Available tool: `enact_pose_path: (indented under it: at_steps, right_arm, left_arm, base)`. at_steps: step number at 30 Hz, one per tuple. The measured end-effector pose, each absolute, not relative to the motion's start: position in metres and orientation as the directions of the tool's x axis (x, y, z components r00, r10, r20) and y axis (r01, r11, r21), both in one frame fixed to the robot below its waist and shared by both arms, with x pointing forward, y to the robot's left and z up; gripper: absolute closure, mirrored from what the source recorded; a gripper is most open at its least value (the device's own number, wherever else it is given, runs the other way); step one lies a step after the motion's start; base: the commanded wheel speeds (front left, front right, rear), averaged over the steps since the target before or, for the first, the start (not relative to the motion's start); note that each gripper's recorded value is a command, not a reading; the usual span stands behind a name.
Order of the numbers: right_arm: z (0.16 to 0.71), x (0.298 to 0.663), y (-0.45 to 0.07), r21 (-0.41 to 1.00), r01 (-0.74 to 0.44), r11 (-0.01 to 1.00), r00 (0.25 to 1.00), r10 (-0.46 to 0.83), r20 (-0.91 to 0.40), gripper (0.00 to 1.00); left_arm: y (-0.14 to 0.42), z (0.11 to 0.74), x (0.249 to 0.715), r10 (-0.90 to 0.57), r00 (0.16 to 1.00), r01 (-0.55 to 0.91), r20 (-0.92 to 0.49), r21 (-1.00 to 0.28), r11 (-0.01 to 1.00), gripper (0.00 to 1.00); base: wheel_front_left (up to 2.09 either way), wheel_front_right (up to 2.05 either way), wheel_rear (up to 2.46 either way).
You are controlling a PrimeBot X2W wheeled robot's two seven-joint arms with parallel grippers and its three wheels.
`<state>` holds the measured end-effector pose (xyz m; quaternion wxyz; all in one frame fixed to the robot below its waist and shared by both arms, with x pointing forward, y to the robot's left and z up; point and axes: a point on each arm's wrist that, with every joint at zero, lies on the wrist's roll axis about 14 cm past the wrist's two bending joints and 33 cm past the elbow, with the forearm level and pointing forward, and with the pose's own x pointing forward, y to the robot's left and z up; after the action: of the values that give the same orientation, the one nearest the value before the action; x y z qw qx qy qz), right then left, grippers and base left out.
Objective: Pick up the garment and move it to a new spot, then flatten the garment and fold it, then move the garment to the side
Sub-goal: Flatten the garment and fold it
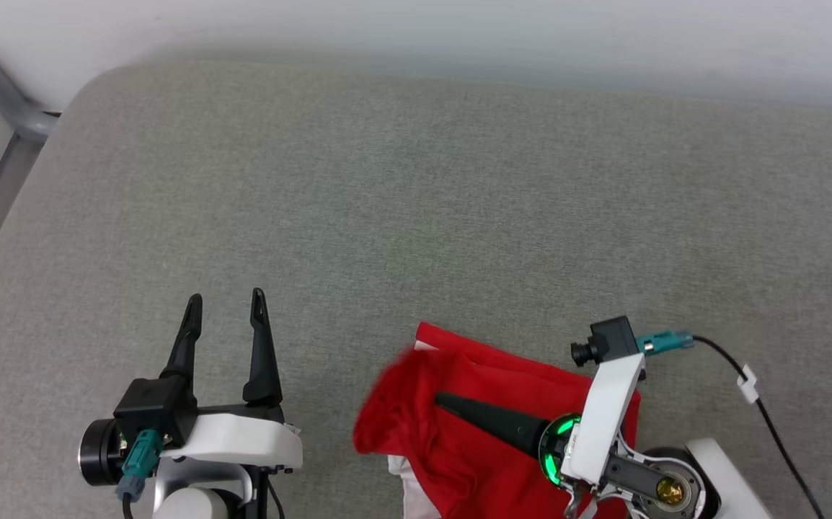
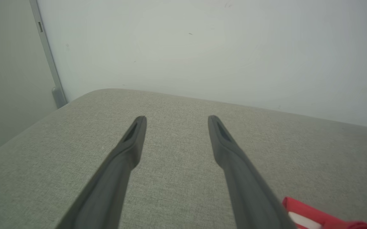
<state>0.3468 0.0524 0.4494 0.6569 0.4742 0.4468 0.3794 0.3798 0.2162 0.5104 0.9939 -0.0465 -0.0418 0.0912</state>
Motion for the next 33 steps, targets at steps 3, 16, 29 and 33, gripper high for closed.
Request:
enact_pose_path:
  at_steps: [3, 16, 29, 33]
  right_arm:
    - [0.468, 0.354, 0.050, 0.948, -0.166, 0.270, 0.346, 0.916, -0.201, 0.00]
    - [0.498, 0.410, -0.088, 0.535, -0.359, 0.764, 0.857, 0.498, -0.136, 0.00]
    - [0.548, 0.366, -0.218, 0.173, -0.082, 0.982, 0.993, 0.065, 0.098, 0.00]
    - [0.555, 0.344, -0.219, 0.128, -0.050, 0.991, 0.993, 0.035, 0.113, 0.00]
  left_arm:
    - [0.213, 0.511, 0.382, 0.171, 0.982, -0.163, 0.080, -0.098, 0.982, 0.00]
    - [0.190, 0.513, 0.388, 0.086, 0.992, -0.080, 0.090, -0.071, 0.994, 0.00]
    - [0.163, 0.516, 0.383, -0.001, 0.995, 0.008, 0.099, -0.071, 0.997, 0.00]
    - [0.163, 0.520, 0.374, -0.008, 0.994, 0.014, 0.107, -0.059, 0.998, 0.00]
  base:
    - [0.00, 0.00, 0.00]
    - [0.00, 0.00, 0.00]
    - [0.00, 0.00, 0.00]
    - [0.00, 0.00, 0.00]
